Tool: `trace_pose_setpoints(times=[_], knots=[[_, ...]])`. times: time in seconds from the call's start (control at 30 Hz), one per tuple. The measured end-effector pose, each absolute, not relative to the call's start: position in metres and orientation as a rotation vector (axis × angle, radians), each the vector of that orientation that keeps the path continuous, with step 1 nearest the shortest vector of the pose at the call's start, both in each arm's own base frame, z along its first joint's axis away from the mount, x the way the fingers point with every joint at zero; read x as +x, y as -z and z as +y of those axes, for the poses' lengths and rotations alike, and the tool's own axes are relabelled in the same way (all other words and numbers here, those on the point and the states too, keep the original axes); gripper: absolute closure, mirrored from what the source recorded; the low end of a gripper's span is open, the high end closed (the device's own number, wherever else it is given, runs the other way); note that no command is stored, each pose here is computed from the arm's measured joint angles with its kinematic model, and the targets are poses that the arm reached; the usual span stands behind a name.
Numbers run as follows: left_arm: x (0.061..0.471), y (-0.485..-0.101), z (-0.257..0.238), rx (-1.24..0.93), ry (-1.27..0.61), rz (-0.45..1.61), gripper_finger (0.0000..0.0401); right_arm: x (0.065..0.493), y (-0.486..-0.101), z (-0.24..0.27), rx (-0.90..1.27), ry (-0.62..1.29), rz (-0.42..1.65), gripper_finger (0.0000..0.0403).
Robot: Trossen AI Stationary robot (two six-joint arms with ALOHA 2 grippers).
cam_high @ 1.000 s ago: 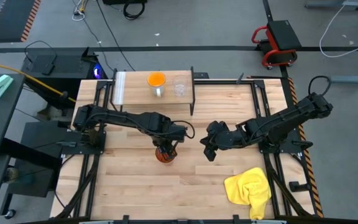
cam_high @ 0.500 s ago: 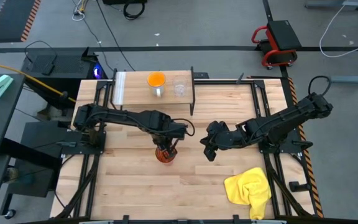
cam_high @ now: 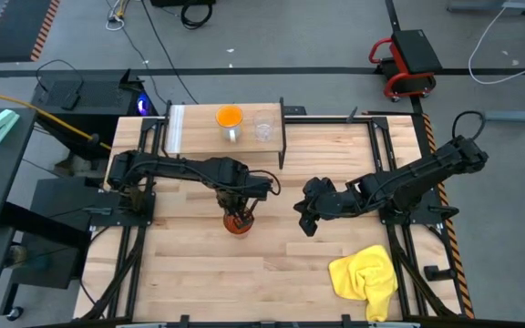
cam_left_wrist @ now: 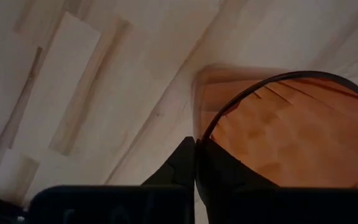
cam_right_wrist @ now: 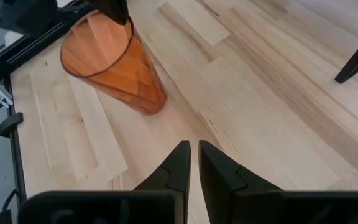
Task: Stack small to large cups/mugs on shelf
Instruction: Put the orange cup on the shelf
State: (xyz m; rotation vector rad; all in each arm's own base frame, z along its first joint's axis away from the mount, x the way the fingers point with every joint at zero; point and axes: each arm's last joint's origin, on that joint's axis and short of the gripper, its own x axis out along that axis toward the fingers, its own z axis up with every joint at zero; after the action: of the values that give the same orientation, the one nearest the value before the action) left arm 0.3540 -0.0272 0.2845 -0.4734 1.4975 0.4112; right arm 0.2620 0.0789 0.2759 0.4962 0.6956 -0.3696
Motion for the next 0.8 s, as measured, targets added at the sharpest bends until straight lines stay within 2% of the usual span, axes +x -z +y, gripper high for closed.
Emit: trace_pose_setpoints(times=[0.2, 0.43, 0.8], knots=[[0.347, -0.297, -0.024, -0.481, -0.414, 1.494, 0.0387, 0.261, -0.275, 0.079, 0.476, 0.366, 0.714, 0.0365], [0.34, -0.33, -0.021, -0.487, -0.419, 1.497, 0.039, 0.26, -0.274, 0.079, 0.454, 0.355, 0.727, 0.0365], [0.327, -0.401, 0.012, -0.598, -0.414, 1.209, 0.039, 0.254, -0.273, 0.091, 0.419, 0.292, 0.777, 0.0365]])
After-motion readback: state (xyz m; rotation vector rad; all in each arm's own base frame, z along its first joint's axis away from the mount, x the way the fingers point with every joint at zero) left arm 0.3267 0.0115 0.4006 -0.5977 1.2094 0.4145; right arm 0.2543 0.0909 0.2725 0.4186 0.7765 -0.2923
